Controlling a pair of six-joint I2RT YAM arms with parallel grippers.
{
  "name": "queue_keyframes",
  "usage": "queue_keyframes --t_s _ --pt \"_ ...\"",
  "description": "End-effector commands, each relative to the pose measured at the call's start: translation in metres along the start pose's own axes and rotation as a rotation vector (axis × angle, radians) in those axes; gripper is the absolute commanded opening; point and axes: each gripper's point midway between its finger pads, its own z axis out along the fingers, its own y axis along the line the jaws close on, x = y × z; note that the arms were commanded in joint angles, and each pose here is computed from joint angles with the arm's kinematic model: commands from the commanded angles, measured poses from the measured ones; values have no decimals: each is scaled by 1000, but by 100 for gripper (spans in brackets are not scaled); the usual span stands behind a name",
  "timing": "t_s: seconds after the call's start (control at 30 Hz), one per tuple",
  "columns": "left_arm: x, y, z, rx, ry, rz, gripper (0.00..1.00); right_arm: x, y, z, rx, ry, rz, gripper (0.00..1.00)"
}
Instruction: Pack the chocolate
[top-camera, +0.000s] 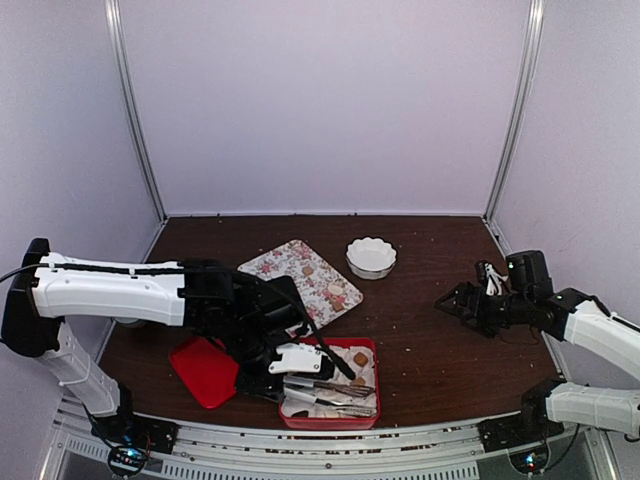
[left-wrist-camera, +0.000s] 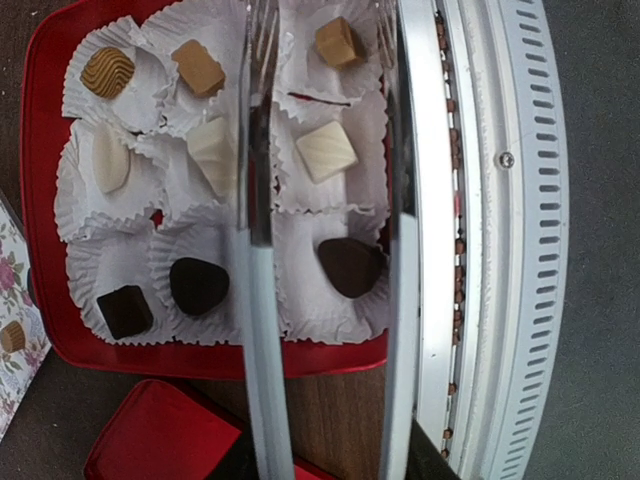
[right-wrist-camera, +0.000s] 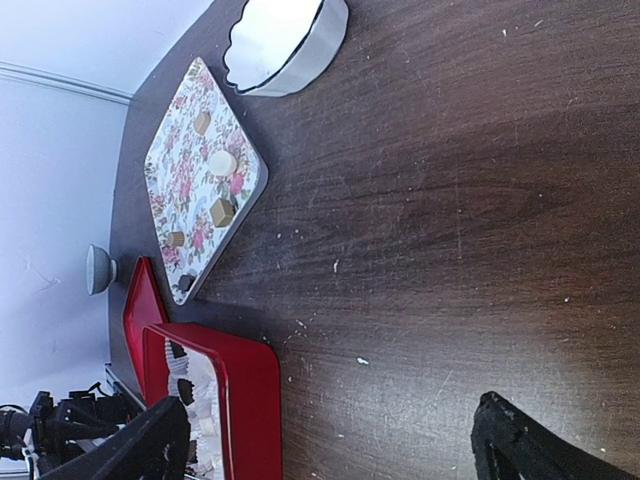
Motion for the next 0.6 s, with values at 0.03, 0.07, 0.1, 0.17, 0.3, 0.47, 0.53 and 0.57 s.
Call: queue_keyframes --t_s 0.03,0.07,0.1,0.17,0.3,0.47,0.53,0.57 --pt "-13 12 -24 -63 -74 -30 34 -2 1 1 -3 -5 -11 100" --pt "-13 17 -28 -72 -89 -53 34 -2 1 1 -3 -6 -13 100" --pt "-13 23 -34 -82 -108 -79 34 -3 2 2 -4 -6 -13 100" --pt "-11 37 -47 -107 -151 -138 34 -4 2 3 -5 -7 -12 100" --pt "0 75 -72 -182 -216 -281 33 -8 5 4 -11 -17 -10 100" --pt "26 133 -96 -278 -276 -482 34 -16 8 7 -19 -33 -3 100" --pt "40 161 -103 -318 -290 -585 33 -18 9 8 -24 -39 5 100" --pt "48 174 -104 -327 -294 -630 33 -19 10 9 -26 -39 6 100"
